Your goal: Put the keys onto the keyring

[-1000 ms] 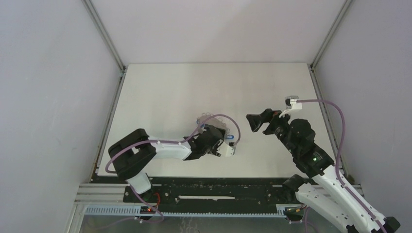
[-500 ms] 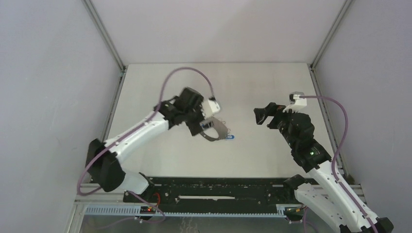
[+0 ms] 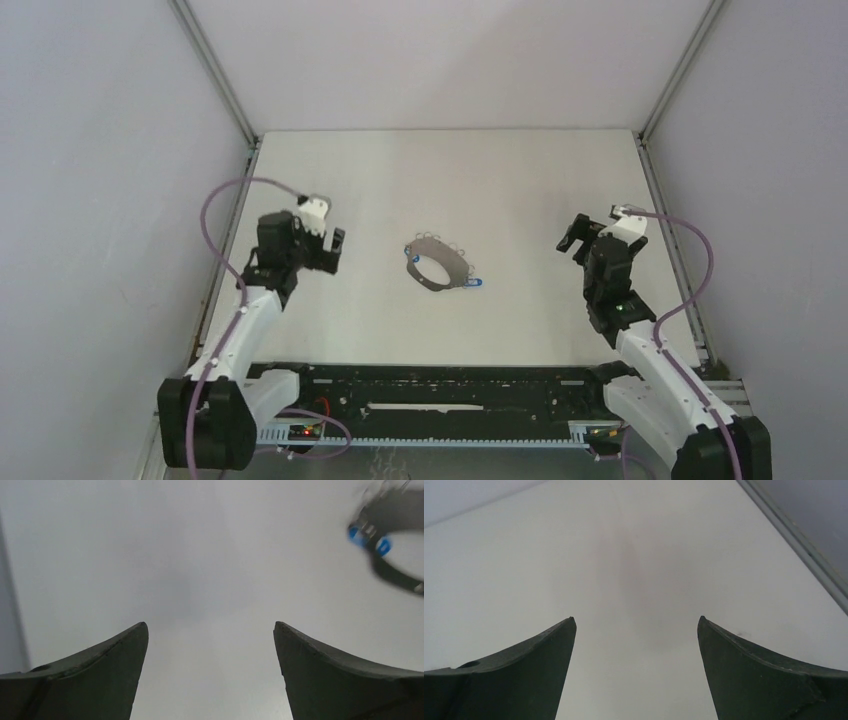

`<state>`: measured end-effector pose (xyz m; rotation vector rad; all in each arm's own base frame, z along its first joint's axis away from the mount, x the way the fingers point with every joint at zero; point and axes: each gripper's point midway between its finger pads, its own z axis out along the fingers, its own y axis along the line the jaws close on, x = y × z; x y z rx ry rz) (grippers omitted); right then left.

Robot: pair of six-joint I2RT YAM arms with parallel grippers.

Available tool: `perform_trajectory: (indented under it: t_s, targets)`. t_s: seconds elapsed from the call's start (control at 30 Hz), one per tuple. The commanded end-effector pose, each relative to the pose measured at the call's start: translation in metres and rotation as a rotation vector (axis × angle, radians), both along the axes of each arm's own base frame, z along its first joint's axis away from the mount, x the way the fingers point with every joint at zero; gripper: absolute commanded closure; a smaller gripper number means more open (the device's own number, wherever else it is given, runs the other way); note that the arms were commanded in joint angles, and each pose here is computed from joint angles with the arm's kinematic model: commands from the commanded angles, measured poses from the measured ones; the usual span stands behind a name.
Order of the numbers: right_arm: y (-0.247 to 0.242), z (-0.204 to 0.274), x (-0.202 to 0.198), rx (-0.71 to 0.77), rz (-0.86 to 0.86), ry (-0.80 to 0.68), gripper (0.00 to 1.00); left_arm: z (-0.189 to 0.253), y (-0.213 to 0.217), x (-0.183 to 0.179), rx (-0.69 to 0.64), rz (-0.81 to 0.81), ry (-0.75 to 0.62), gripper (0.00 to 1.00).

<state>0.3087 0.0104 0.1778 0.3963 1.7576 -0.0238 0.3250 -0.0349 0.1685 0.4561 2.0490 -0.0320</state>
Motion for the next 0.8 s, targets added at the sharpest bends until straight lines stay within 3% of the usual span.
perform_trajectory:
  t_s: [0.0,0.17,0.37,0.63,0.73,0.77]
  targets:
    - [-0.027,0.006,0.011,-0.056,-0.087,-0.099,0.0,-0.029,0.029,0.006,-0.067,0.128,-0.159,0.0]
    - [-0.039,-0.016,0.015,-0.036,-0.078,-0.142,0.0,-0.026,0.05,0.012,-0.18,0.239,-0.317,0.0]
    - [-0.05,-0.037,0.023,-0.048,-0.073,-0.154,0.0,-0.032,0.056,0.017,-0.199,0.269,-0.361,0.0]
    - [-0.046,-0.05,0.025,-0.064,0.004,-0.193,0.0,-0.008,0.062,0.0,-0.242,0.286,-0.666,0.0]
    - [-0.037,-0.041,0.014,-0.096,0.034,-0.321,0.0,-0.017,0.069,-0.005,-0.289,0.343,-0.689,0.0]
    - [-0.033,-0.057,0.011,-0.112,0.059,-0.286,0.0,-0.028,0.067,-0.005,-0.281,0.336,-0.64,0.0]
